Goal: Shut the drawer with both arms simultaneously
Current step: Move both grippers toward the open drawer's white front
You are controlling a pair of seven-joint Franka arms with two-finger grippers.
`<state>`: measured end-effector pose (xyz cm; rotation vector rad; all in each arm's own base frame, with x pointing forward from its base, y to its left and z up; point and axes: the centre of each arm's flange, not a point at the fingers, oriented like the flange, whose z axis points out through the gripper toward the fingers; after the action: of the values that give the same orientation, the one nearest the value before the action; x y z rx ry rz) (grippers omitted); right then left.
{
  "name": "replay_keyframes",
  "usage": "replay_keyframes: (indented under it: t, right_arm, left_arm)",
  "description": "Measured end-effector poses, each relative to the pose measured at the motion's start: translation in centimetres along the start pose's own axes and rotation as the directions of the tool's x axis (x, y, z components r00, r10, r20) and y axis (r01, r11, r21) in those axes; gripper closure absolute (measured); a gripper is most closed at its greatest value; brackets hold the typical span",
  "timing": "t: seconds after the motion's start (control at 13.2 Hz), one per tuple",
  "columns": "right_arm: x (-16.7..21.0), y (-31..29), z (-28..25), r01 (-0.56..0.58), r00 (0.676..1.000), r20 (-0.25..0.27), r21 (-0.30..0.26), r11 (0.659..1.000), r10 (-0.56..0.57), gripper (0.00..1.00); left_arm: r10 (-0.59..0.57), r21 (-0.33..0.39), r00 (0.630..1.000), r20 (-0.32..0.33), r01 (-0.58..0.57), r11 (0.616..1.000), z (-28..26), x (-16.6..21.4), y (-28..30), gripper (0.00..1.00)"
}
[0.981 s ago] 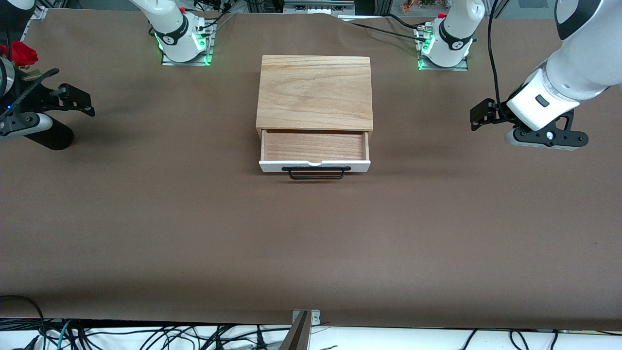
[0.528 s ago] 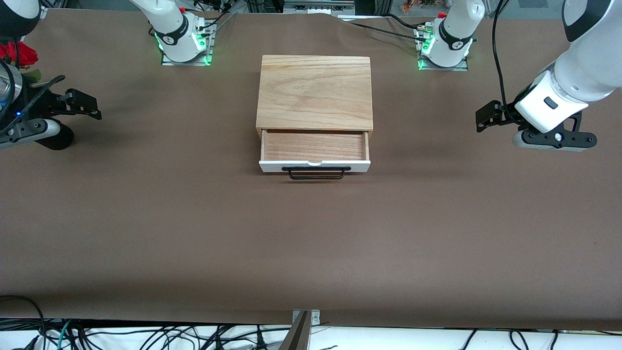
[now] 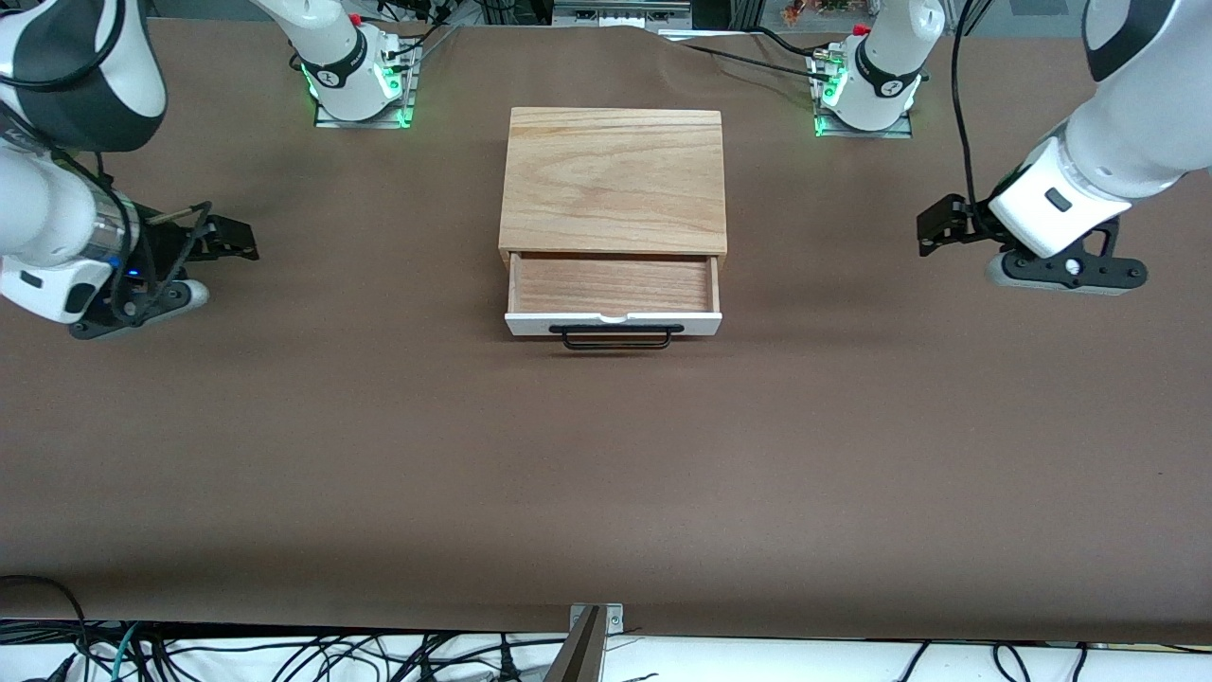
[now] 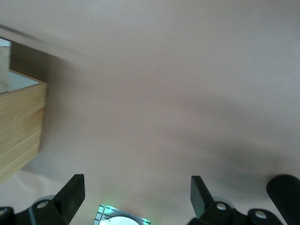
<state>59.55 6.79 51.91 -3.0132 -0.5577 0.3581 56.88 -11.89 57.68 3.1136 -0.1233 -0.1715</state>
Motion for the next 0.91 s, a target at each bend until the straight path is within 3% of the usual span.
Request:
replay_keyframes:
  t: [0.23, 0.45, 0.68, 0.91]
  right_arm:
    - [1.8, -5.8, -0.2, 0.089, 0.995, -0.037, -0.009, 0.996, -0.090, 0.00]
    - [4.9, -7.1, 3.2, 0.097, 0.994, -0.058, 0.128, 0.987, -0.090, 0.00]
    - [8.9, -8.3, 8.1, 0.108, 0.994, -0.018, 0.187, 0.976, -0.106, 0.00]
    - [11.8, -10.3, 11.3, 0.113, 0.994, -0.021, 0.261, 0.959, -0.112, 0.00]
  left_arm:
    - [0.067, 0.001, 0.995, 0.070, -0.067, 0.998, 3.8, 1.1, 3.9, 0.00]
    - [0.093, -0.009, 0.985, 0.147, -0.092, 0.996, 10.0, 3.8, 5.8, 0.00]
    - [0.135, -0.049, 0.984, 0.114, -0.130, 0.990, 13.5, 5.5, 9.4, 0.00]
    - [0.133, -0.145, 0.990, 0.052, -0.124, 0.982, 15.3, 7.0, 12.0, 0.00]
